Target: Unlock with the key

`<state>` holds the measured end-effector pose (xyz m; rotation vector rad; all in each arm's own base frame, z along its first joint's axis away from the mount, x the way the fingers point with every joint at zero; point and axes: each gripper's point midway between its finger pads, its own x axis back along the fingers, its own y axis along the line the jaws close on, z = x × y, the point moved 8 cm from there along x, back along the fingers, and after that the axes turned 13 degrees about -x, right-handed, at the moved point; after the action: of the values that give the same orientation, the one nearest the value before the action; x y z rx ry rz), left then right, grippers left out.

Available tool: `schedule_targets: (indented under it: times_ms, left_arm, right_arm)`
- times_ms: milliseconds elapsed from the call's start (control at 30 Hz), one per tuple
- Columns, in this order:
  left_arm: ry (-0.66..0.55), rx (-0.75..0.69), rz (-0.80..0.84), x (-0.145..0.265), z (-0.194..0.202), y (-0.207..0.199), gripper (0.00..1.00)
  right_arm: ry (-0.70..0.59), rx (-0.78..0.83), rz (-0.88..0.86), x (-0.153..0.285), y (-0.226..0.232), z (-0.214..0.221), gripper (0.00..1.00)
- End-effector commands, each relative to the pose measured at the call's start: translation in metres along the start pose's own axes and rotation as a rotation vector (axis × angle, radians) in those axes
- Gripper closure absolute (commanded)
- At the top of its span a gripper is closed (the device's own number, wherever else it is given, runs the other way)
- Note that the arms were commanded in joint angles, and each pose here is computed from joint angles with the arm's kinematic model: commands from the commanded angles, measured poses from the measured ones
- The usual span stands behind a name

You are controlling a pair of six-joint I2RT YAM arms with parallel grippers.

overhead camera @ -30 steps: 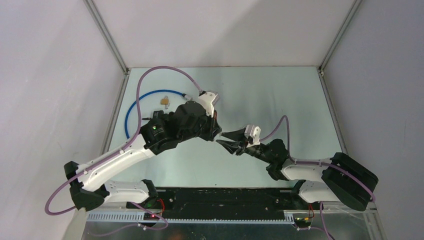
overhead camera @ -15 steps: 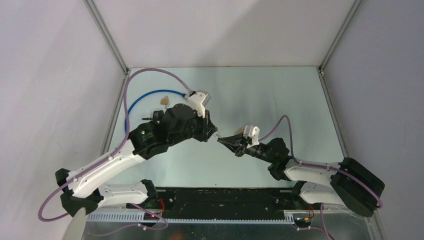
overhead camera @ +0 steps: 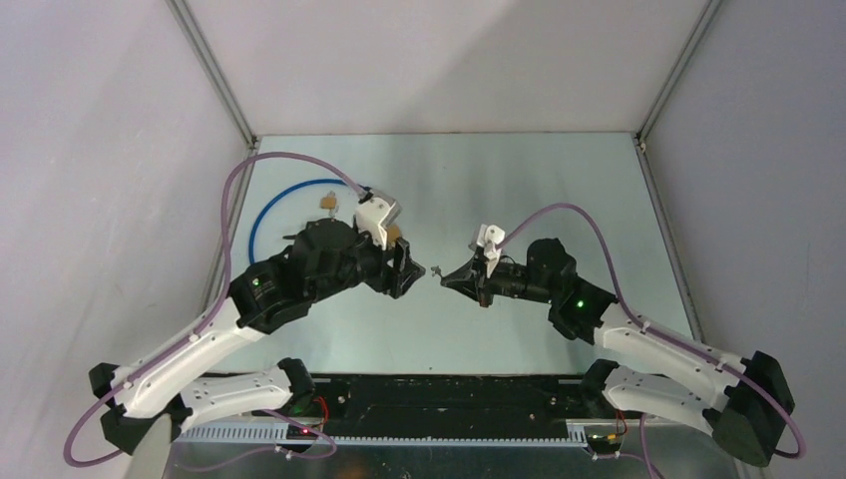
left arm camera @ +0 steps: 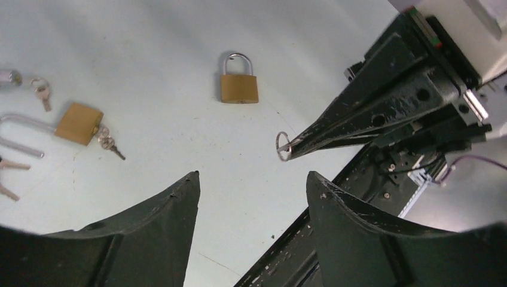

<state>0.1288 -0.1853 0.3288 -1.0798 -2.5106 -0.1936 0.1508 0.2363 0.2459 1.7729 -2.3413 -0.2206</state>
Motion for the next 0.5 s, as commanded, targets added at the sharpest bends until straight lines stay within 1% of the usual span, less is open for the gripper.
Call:
schedule_targets:
  times_ms: [0,100,133,167,200,267,333,467]
  left_arm:
    - [-0.014,-0.121,0.164,-0.008,0.002,-0.010,0.31]
    - [-0.005,-0.143,0.282,-0.017,0.010,-0.018,0.33]
    - [-0.026,-0.140,0.297,-0.020,0.008,-0.018,0.34]
    - [-0.018,-0.138,0.340,-0.023,0.013,-0.021,0.35]
    - [-0.048,-0.137,0.355,-0.025,0.009,-0.021,0.35]
    - [-0.042,-0.130,0.414,-0.030,0.014,-0.026,0.37]
    - [-0.041,-0.128,0.440,-0.036,0.015,-0.028,0.39]
    - [-0.046,-0.118,0.522,-0.043,0.017,-0.036,0.41]
  right_arm:
    - [0.269,-0.118,0.001,0.021,0.012,0.004,1.00]
    - [0.367,-0.186,0.005,0.032,0.017,0.000,1.00]
    - [0.421,-0.218,0.009,0.036,0.018,0.005,1.00]
    - [0.424,-0.221,0.010,0.037,0.019,-0.001,1.00]
    - [0.463,-0.246,0.014,0.041,0.021,0.002,1.00]
    - [0.493,-0.265,0.011,0.042,0.023,-0.001,1.00]
    - [0.508,-0.274,-0.003,0.043,0.025,-0.003,1.00]
    - [0.510,-0.276,-0.024,0.042,0.027,-0.008,1.00]
